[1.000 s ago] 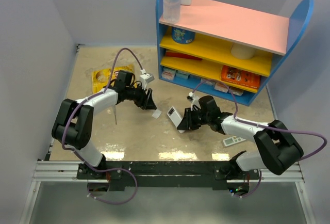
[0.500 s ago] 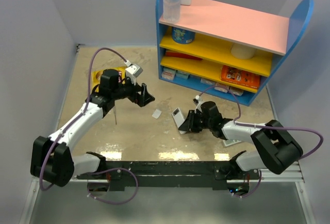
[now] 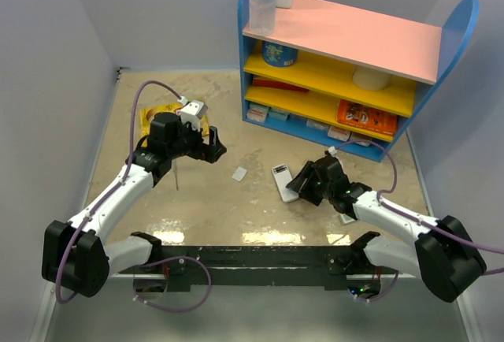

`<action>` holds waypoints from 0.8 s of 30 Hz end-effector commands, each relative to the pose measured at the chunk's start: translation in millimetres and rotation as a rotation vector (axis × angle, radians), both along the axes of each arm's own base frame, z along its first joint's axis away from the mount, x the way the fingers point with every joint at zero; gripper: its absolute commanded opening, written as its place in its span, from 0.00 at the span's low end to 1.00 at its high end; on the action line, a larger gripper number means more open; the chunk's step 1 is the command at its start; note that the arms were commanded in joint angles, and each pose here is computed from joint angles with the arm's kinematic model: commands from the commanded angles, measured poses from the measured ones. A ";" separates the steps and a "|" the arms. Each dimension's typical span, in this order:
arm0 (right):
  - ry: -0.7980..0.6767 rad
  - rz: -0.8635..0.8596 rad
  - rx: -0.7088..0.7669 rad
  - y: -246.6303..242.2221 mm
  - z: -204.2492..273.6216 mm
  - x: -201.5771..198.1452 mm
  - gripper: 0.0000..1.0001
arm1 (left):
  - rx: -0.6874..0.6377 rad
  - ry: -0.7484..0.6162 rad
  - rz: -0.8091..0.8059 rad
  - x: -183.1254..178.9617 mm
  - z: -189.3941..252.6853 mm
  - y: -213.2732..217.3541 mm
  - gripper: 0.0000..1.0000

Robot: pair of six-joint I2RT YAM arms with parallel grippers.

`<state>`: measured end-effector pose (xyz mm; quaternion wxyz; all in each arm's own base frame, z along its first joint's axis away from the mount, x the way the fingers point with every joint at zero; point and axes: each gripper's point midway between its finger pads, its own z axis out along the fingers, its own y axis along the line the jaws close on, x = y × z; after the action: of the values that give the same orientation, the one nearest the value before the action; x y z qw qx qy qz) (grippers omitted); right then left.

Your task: Unload the batteries from the remote control

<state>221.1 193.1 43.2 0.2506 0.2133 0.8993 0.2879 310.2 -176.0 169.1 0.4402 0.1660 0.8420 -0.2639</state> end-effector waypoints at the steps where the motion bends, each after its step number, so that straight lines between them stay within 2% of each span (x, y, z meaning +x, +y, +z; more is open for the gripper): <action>1: 0.076 -0.280 -0.123 -43.7 12.0 2.3 0.60 | 0.018 -0.068 0.118 6.0 24.3 19.3 1.00; 6: 0.197 -0.584 -0.407 -114.5 19.8 -20.1 0.58 | 0.069 -0.029 0.160 3.2 15.0 30.4 1.00; 10: 0.281 -0.655 -0.544 -136.8 18.0 -36.3 0.63 | 0.070 -0.046 0.184 2.3 19.5 34.7 1.00; 17: 0.310 -0.783 -0.617 -172.1 12.7 -41.8 0.61 | 0.056 -0.081 0.192 -0.8 27.0 36.7 1.00; 24: 0.343 -0.819 -0.635 -185.7 12.2 -42.1 0.61 | 0.049 -0.081 0.183 -2.3 28.3 35.2 1.00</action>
<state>182.0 23.5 51.1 0.2323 0.4944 0.8284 -0.1241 304.8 -141.7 185.8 0.4736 0.1174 0.8515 -0.1920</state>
